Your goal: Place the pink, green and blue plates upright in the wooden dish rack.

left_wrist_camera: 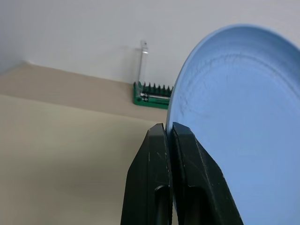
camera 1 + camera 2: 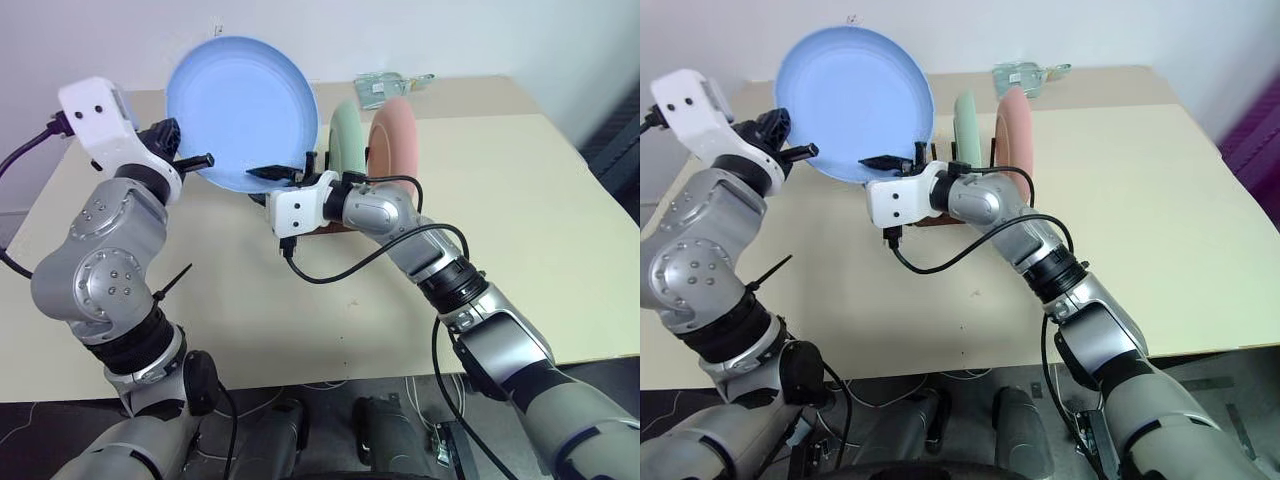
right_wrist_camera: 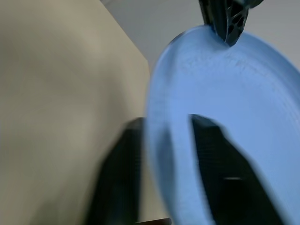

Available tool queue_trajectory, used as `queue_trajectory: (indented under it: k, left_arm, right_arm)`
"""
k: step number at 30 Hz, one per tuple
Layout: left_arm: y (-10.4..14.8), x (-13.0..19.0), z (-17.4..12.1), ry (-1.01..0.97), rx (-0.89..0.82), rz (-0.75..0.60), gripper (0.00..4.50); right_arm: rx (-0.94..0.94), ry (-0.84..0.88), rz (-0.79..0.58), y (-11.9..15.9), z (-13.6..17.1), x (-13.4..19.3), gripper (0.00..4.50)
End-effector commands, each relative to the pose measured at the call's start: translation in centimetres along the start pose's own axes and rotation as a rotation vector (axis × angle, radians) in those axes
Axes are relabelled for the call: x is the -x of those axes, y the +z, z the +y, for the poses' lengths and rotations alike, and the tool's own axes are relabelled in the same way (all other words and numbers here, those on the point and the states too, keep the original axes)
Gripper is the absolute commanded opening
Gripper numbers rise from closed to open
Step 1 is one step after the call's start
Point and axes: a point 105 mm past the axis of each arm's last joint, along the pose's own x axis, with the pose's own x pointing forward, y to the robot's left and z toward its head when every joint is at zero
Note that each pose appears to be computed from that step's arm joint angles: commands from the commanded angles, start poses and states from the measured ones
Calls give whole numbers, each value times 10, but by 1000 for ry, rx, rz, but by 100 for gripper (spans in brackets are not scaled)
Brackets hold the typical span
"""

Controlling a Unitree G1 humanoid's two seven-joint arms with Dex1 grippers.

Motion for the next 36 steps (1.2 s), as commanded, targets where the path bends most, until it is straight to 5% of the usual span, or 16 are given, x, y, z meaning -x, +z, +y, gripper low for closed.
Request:
queue_trajectory:
  k: [1, 5, 9, 11, 17, 21, 27, 31, 36]
  left_arm:
    - [15, 6, -6, -26, -7, -59, 0]
    - [18, 7, -10, -70, 82, -88, 0]
    - [44, 8, -2, -54, 222, -236, 193]
    - [71, 12, 24, 31, 314, -372, 292]
    - [93, 27, 111, 334, 133, -465, 292]
    - [42, 26, 128, 329, -314, -224, 292]
    - [-47, 32, 93, 35, -334, -23, 292]
    - [-78, 42, 52, -192, -289, 44, 292]
    - [-93, 45, 41, -292, -305, 100, 292]
  right_arm:
    - [49, -60, -44, 13, -17, -2, 2]
    - [60, -79, -45, 15, -19, 0, 2]
    - [66, -77, -61, 18, -19, 2, 0]
    - [64, -79, -72, 20, -20, 3, 0]
    - [21, -127, -159, 36, -37, 10, 0]
    - [-198, -200, -329, 62, -71, 29, 0]
    - [-757, -219, -606, 89, -116, 62, 0]
    - [-1036, -89, -564, 79, -81, 61, 0]
    - [-1289, -88, -540, 63, -60, 57, 0]
